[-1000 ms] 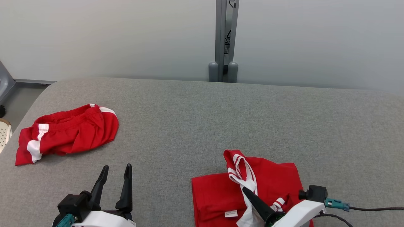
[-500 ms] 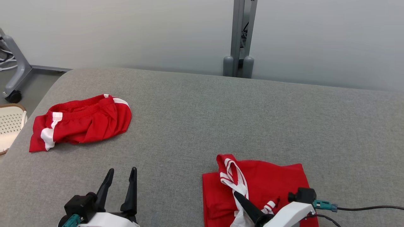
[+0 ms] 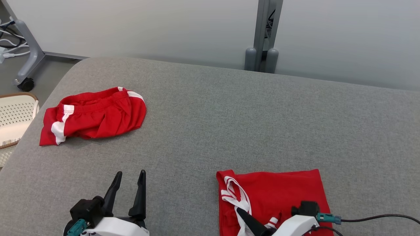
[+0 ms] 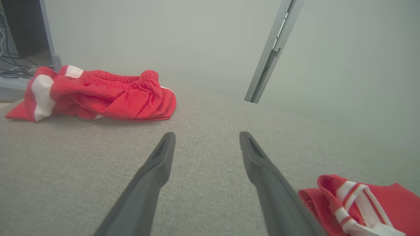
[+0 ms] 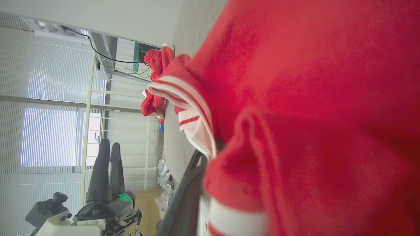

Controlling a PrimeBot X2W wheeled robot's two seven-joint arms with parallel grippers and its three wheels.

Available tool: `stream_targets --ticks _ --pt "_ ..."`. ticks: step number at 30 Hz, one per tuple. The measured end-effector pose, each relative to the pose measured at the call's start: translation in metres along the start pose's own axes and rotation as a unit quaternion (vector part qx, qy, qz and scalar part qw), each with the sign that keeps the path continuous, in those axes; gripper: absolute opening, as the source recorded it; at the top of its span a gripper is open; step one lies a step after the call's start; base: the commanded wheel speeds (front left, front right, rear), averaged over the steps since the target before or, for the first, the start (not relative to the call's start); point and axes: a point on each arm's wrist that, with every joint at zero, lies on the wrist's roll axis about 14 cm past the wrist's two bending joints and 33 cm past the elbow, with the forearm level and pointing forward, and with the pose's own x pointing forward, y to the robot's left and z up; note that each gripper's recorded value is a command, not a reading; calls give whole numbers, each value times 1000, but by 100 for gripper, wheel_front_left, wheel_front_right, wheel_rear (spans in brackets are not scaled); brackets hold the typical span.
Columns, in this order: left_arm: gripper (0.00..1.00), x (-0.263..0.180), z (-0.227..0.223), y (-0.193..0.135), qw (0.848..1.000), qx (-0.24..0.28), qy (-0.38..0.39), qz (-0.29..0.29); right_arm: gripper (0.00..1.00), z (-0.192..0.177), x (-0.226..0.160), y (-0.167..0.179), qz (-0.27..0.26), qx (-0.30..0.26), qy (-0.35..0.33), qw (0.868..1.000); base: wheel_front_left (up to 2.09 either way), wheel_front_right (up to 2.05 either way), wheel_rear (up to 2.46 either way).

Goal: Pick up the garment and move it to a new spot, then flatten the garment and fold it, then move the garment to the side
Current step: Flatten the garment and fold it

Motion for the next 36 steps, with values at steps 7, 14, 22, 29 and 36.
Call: stream_targets --ticks 7,14,22,29,36 --pt "100 1 0 0 1000 0 1 1 100 1 6 12 16 -5 6 1000 0 0 0" --pt "100 1 4 -6 1000 -2 -7 -10 100 9 1 37 50 -24 -7 998 0 0 0" --pt "100 0 8 -15 1000 -2 -14 -26 100 51 -22 66 92 -68 -64 991 0 0 0" --pt "100 5 11 -26 999 -2 -19 -45 100 130 -62 80 105 -126 -186 969 0 0 0" --pt "100 10 12 -32 998 -1 -19 -53 100 210 -113 77 58 -262 -338 902 0 0 0"
